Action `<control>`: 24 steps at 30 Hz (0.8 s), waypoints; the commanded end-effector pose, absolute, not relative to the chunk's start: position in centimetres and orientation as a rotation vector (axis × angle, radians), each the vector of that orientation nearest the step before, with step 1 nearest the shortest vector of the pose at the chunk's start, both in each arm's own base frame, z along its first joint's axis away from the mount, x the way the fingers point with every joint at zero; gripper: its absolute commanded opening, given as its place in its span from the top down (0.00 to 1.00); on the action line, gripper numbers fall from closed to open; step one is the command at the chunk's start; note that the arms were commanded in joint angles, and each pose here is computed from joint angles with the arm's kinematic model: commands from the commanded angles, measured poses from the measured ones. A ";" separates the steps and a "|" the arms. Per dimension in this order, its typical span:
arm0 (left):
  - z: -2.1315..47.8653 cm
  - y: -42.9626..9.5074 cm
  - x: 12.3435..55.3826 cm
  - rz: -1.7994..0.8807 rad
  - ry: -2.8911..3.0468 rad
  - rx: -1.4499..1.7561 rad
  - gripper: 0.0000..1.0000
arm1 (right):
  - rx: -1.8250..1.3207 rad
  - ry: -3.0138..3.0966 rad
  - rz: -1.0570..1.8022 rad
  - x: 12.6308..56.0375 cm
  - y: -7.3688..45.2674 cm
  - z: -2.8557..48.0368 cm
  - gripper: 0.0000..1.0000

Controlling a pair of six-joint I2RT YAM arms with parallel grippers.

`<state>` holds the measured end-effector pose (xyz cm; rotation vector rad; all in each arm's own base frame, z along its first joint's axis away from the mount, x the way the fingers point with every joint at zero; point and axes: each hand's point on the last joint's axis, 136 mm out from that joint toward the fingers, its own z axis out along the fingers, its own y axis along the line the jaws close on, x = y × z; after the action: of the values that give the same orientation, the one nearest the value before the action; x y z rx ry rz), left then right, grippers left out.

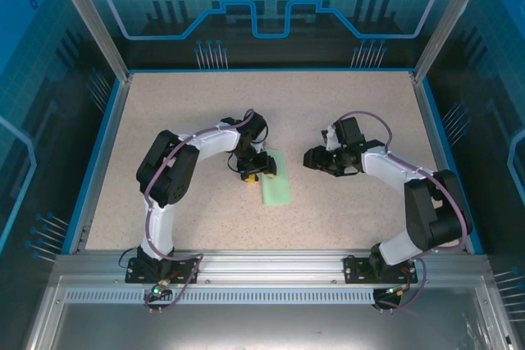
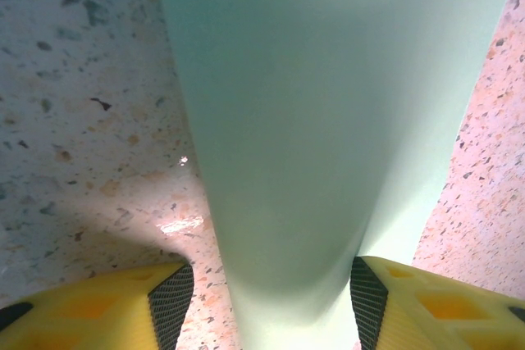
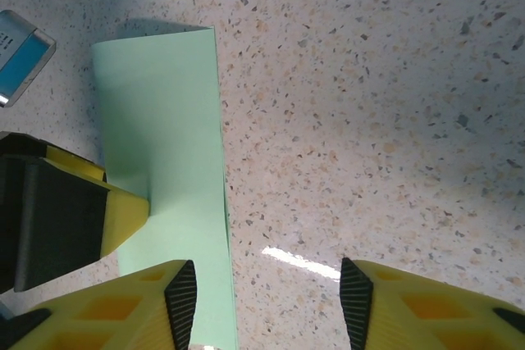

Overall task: Fold a paper plane with a square sheet of paper (fold left side to right side)
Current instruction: First fold in half a square sheet of paper at the center of the table, then hold the square sheet of paper at the center of the table.

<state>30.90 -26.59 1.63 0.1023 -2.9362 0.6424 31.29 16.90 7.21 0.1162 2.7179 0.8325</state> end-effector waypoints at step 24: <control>-4.4 -26.4 28.1 0.488 -2.873 0.077 0.41 | 0.022 2.764 0.930 30.7 20.4 6.8 0.64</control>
<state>30.89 -26.57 1.55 0.1104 -2.9345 0.6383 30.50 19.89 5.76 0.0309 2.7813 0.9179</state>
